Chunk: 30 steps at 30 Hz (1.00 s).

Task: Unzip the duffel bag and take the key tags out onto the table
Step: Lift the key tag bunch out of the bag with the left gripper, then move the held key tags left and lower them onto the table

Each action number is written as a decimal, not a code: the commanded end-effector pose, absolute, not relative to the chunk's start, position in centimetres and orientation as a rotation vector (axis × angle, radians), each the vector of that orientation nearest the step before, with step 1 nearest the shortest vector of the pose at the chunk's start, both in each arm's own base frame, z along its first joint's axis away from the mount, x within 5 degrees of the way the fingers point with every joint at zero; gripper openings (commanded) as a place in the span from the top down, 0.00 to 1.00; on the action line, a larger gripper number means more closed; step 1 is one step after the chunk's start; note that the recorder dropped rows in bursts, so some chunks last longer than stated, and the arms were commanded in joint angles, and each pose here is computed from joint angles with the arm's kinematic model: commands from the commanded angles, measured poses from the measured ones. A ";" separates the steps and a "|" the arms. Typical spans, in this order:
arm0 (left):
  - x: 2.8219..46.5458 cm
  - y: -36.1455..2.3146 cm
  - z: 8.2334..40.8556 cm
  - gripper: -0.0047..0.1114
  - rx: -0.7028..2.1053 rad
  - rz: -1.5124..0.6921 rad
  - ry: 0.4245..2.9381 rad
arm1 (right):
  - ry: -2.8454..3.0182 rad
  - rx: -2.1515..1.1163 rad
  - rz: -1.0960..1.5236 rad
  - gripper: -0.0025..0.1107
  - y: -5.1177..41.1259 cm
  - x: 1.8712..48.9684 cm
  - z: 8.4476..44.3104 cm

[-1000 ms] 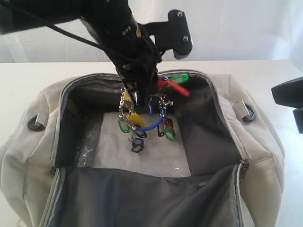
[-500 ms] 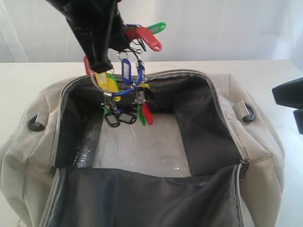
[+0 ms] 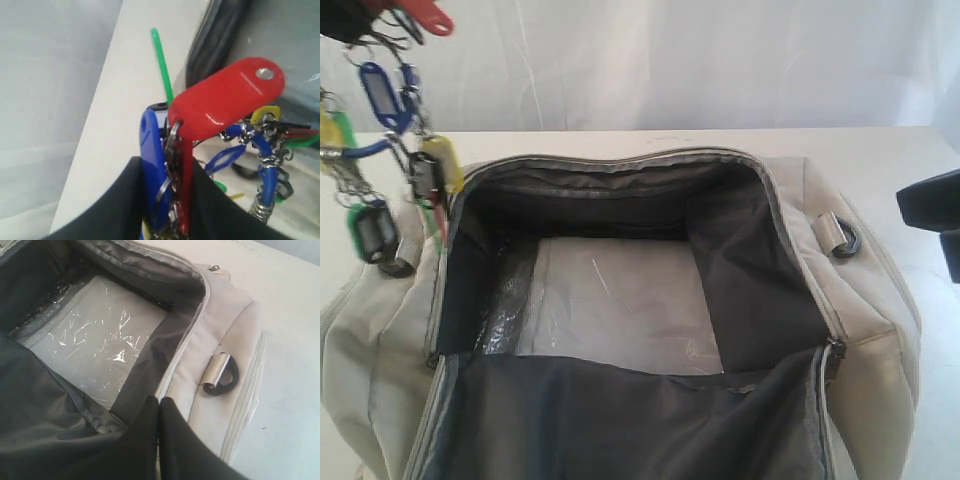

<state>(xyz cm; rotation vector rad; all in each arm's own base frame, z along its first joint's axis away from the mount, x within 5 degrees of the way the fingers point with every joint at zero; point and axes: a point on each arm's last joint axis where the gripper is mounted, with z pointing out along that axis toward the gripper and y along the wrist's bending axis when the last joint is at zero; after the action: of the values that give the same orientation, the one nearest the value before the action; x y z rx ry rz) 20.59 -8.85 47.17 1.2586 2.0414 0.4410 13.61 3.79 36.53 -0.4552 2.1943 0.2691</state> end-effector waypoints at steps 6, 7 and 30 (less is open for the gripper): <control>18.8 -3.5 48.5 0.96 1.029 0.648 2.193 | 2.204 -0.455 0.277 0.98 3.8 13.5 36.4; 19.0 -3.3 48.4 0.96 1.013 0.653 2.207 | 2.204 -0.455 0.277 0.98 3.8 13.5 36.4; 21.2 0.2 33.0 0.96 0.887 0.520 2.689 | 2.242 -0.591 0.649 0.98 6.5 16.0 35.0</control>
<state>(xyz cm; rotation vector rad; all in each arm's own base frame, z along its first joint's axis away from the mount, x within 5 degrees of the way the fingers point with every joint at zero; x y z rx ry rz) 21.46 0.40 35.08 0.9201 2.6774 0.5831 16.00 6.42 35.09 -0.5774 2.2441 0.6372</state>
